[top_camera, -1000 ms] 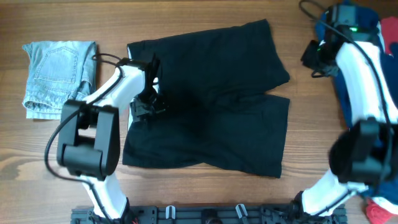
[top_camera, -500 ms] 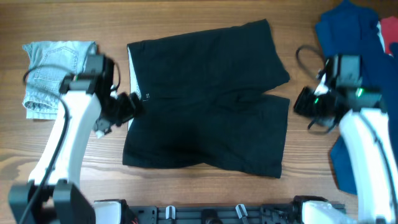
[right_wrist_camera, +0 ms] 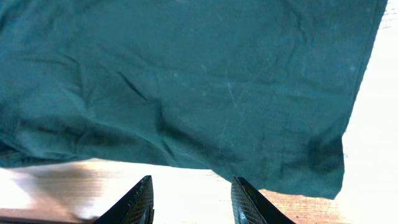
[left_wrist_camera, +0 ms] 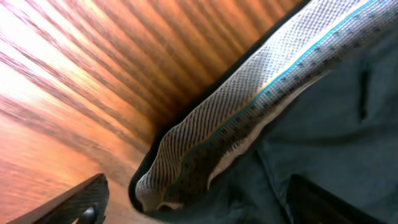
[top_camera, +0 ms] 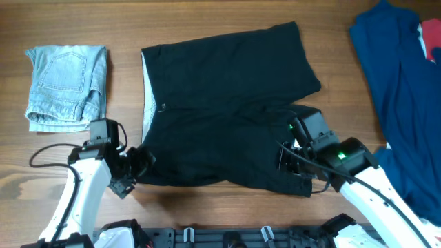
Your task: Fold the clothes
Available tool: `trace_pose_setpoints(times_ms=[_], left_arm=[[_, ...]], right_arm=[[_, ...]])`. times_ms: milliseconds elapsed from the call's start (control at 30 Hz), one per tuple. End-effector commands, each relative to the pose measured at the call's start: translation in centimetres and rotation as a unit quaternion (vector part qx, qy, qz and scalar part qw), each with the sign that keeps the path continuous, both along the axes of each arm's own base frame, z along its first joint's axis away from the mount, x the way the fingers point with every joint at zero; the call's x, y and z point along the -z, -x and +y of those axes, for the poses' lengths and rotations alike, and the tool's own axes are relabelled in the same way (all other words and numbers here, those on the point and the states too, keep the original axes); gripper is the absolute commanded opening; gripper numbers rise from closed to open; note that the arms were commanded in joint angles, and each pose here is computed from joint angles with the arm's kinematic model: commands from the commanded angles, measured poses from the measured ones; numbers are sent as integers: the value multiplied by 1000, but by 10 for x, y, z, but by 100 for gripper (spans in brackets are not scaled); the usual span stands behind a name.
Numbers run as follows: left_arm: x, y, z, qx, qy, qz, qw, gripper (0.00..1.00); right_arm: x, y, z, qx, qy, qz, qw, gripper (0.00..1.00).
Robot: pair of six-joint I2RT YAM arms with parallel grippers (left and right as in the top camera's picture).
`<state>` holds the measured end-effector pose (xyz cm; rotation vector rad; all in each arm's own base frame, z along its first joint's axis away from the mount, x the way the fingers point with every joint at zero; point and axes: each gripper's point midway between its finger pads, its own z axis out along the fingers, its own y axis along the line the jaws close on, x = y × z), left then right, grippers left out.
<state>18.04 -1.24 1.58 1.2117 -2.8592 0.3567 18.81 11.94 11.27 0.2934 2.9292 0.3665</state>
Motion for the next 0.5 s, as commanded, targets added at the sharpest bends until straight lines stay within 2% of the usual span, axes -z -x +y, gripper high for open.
trace_pose_setpoints(times_ms=[0,33,67,267,300,333,367,467], left_arm=[[4,0,-8,-15,27,-8,999,45],[4,-2,-8,-14,29,-14,999,29],[2,-6,-11,-13,37,-22,999,4],[-12,-20,-15,-5,51,-48,998,4],[-17,-23,-15,-1,50,-55,997,4],[-22,-27,-15,8,50,-65,997,4],[-28,-30,-14,16,47,-74,996,4],[-48,-39,-12,35,39,-103,993,4]], right_arm=[[12,9,-8,39,23,43,998,40],[15,13,-13,58,36,55,996,40],[17,18,-20,85,51,70,993,40],[18,37,-22,150,45,121,980,42],[18,40,-21,164,41,133,977,47],[18,44,-19,179,35,144,973,61],[17,49,-15,202,22,163,966,70],[15,53,-7,243,-1,188,952,70]])
